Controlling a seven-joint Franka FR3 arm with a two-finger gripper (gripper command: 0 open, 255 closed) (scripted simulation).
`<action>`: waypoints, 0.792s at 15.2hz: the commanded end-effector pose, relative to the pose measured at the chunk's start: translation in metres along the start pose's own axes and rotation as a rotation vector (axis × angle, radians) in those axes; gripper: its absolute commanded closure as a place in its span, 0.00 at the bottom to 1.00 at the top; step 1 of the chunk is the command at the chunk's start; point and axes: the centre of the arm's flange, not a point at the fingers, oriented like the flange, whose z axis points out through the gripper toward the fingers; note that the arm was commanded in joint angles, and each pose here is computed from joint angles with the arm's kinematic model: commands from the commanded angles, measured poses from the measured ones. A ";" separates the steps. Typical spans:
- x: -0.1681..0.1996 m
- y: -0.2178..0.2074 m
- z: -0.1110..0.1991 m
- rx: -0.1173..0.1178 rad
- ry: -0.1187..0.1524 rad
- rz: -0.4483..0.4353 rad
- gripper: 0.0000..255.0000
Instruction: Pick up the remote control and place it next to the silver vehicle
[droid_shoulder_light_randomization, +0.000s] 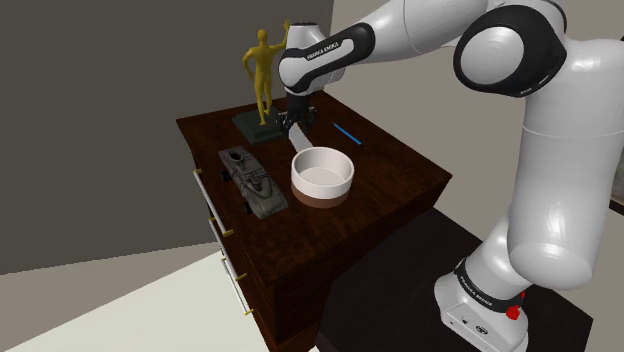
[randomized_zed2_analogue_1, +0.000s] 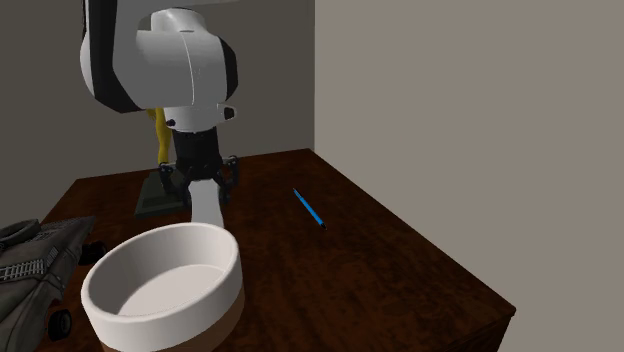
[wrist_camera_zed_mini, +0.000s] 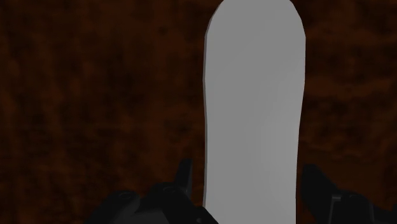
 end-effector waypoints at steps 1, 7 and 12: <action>-0.001 0.000 0.005 -0.002 -0.009 -0.001 1.00; -0.001 0.000 0.005 -0.002 -0.009 -0.001 0.00; 0.000 0.000 -0.045 -0.002 -0.009 -0.001 0.00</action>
